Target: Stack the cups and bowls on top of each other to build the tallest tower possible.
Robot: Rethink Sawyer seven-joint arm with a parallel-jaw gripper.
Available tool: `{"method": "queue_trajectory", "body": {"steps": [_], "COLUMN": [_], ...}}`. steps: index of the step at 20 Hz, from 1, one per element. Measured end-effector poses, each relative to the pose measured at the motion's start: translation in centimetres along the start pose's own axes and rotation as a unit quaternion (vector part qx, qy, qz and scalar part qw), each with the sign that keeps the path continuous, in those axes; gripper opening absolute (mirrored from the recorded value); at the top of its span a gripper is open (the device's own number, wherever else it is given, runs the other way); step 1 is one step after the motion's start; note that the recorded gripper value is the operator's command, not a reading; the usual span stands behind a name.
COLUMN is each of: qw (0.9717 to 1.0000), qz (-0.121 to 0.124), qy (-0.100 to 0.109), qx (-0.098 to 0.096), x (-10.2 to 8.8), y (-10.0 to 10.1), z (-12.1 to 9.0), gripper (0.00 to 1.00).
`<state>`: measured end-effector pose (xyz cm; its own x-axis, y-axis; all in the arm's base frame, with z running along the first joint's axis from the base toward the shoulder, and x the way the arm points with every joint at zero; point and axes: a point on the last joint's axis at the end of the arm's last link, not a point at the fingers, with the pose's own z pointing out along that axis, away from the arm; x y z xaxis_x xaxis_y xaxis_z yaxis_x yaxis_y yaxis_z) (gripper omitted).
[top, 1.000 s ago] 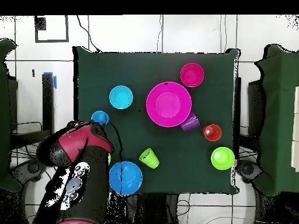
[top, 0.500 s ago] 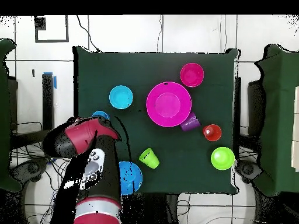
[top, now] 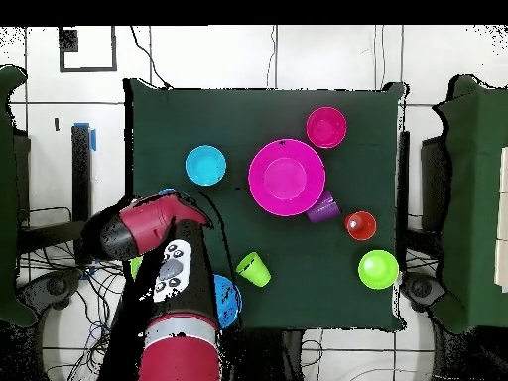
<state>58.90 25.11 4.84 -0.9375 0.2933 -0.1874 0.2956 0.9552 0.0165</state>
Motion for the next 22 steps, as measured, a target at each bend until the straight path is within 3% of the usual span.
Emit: {"method": "queue_trajectory", "body": {"steps": [4, 8, 15, 20, 22], "qw": [0.9999, 0.9993, 0.9984, 0.9993, 0.9996], "qz": [-0.015, -0.03, -0.039, -0.026, -0.01], "qy": [0.001, 0.016, 0.024, 0.021, 0.025], "qx": [0.004, 0.017, 0.035, 0.017, 0.001], "x": [0.8, 2.0, 2.5, 2.5, 2.8], "y": [1.5, 2.9, 3.3, 4.0, 4.0], "z": [-0.3, -1.3, -3.3, -5.7, -7.9], "gripper": [1.0, 1.0, 1.0, 1.0, 1.0]}}
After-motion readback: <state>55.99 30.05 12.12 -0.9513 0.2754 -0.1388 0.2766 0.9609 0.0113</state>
